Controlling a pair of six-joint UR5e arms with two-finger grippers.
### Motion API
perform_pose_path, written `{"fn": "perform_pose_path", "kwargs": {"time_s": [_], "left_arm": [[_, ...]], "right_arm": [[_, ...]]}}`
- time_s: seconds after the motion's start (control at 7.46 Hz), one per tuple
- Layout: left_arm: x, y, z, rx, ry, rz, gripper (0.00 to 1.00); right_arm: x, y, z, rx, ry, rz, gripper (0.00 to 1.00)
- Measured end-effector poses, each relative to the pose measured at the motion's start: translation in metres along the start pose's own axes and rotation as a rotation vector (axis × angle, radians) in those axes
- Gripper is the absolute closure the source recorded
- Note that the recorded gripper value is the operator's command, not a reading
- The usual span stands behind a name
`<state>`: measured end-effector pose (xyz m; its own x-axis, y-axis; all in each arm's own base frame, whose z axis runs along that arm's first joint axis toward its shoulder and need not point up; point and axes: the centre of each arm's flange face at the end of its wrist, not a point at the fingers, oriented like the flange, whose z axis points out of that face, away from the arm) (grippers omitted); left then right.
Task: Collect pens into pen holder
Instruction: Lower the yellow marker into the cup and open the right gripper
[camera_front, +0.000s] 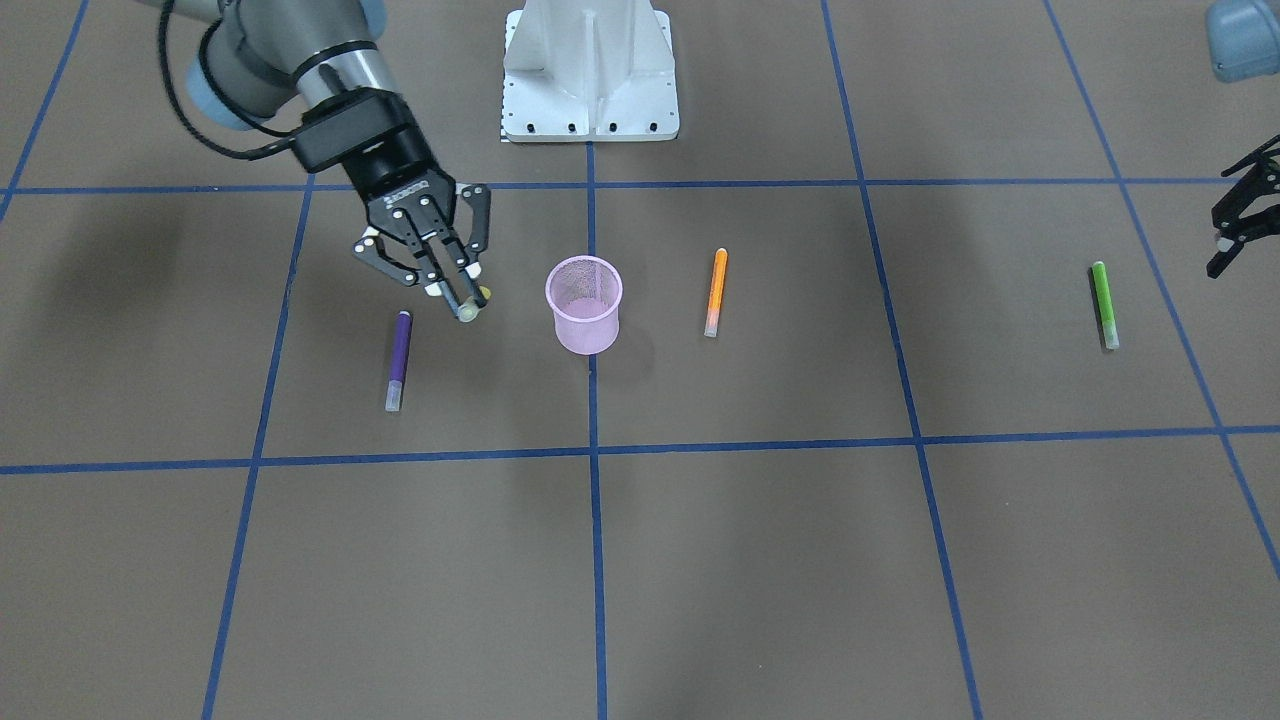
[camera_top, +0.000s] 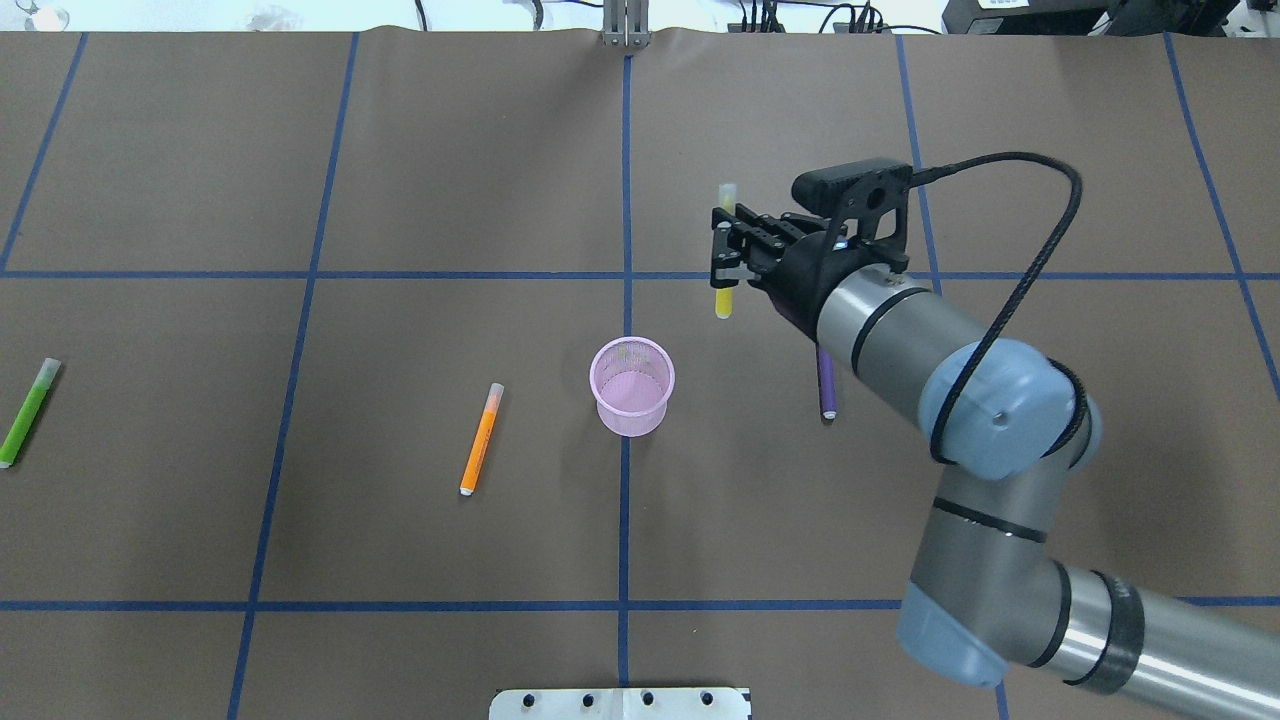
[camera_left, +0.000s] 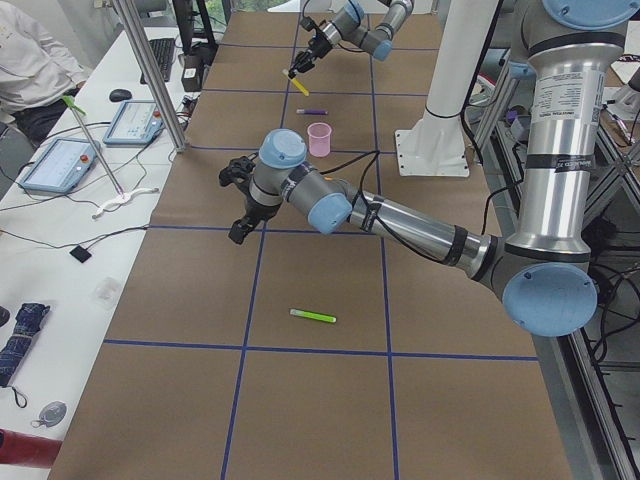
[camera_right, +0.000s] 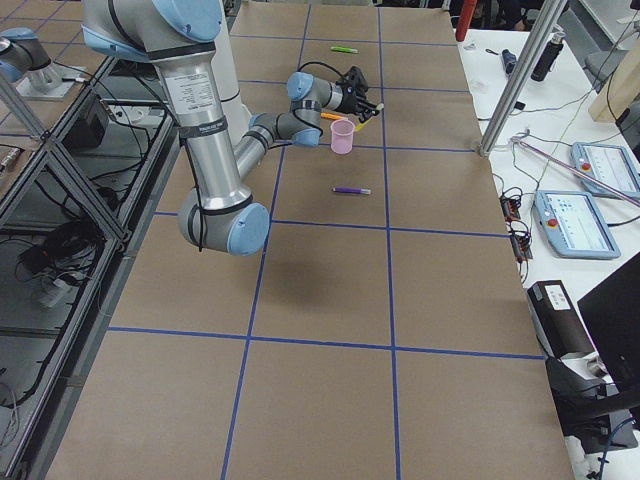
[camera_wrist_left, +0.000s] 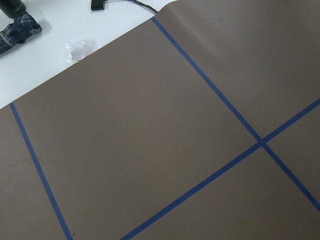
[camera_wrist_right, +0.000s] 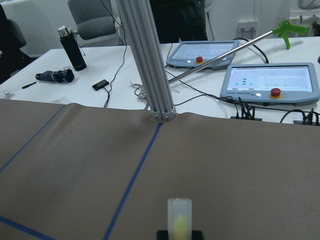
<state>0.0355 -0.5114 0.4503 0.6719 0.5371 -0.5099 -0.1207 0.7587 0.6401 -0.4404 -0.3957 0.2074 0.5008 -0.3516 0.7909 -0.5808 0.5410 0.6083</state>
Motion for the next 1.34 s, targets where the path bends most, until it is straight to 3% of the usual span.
{"fn": "perform_pose_path", "kwargs": {"time_s": [0.4,0.8,0.94,1.07,1.21,1.34], "left_arm": [[-0.002,0.001,0.003,-0.006,0.0,-0.004,0.0],[-0.003,0.002,0.004,-0.007,0.0,-0.005,0.0],[-0.003,0.002,0.004,-0.007,0.0,-0.005,0.0],[-0.003,0.002,0.004,-0.007,0.0,-0.005,0.0],[-0.003,0.002,0.004,-0.007,0.0,-0.005,0.0],[-0.003,0.002,0.004,-0.007,0.0,-0.005,0.0]], "right_arm": [[-0.067,0.067,-0.001,0.074,0.042,-0.017,1.0],[-0.079,0.116,0.0,0.107,0.11,-0.064,0.97],[-0.081,0.122,0.001,0.118,0.123,-0.071,0.81],[-0.083,0.125,0.002,0.124,0.129,-0.073,0.43],[-0.087,0.125,0.004,0.129,0.131,-0.073,0.13],[-0.091,0.124,0.007,0.137,0.135,-0.073,0.02]]}}
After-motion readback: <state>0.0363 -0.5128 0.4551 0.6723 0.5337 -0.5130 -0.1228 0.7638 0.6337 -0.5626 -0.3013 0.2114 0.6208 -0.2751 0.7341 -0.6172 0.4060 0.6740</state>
